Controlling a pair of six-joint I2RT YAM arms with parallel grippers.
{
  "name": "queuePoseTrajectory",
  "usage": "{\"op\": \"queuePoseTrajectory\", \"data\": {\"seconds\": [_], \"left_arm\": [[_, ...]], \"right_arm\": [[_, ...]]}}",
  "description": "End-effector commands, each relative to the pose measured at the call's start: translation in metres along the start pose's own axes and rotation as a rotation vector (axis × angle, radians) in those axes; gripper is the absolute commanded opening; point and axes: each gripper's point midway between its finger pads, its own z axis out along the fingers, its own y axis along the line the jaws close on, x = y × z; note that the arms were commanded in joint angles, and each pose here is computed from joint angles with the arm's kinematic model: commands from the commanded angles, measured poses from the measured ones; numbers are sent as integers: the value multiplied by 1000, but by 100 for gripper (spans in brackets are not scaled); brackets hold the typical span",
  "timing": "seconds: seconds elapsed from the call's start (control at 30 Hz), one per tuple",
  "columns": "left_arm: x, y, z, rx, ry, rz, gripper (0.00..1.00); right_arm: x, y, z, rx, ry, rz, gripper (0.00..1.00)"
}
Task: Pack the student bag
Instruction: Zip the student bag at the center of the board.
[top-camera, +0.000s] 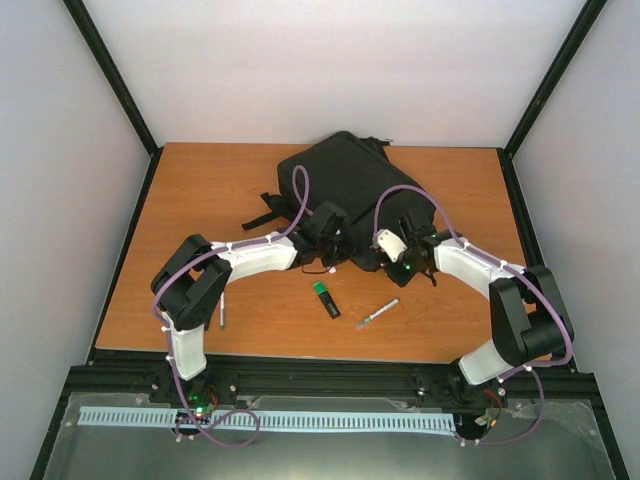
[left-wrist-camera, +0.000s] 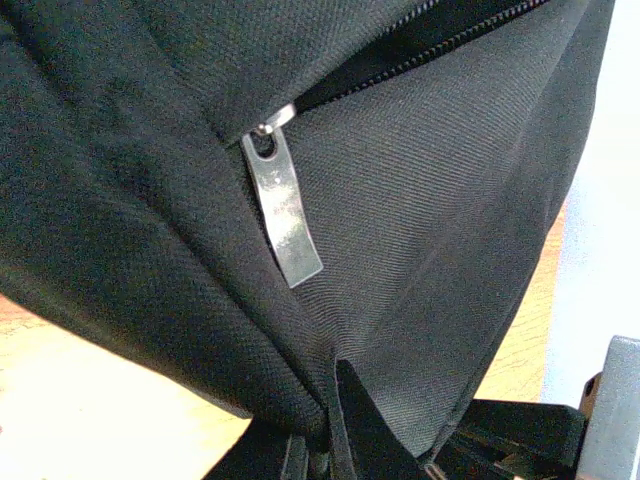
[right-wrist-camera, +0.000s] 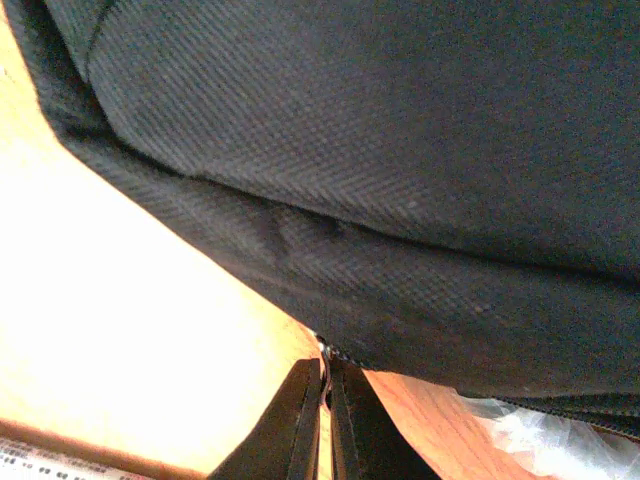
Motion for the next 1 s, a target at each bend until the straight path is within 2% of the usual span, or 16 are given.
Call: {"op": "queuePoseTrajectory", "data": {"seconds": [0.0, 0.37, 0.67, 0.83, 0.97], "left_arm": [[9, -10, -11, 38, 32, 112, 1], [29, 5, -28, 21, 96, 203, 1], [42, 28, -42, -40, 136, 282, 1], [41, 37, -51, -81, 127, 329, 1], [39, 46, -57, -134, 119, 375, 1]], "right_arm": [[19, -2, -5, -17, 72, -12, 3], [24, -40, -12, 64, 85, 25, 3], [48, -93, -21, 142, 86, 109, 3], [60, -117, -27, 174, 84, 137, 3], [69, -119, -32, 187, 83, 129, 3]]}}
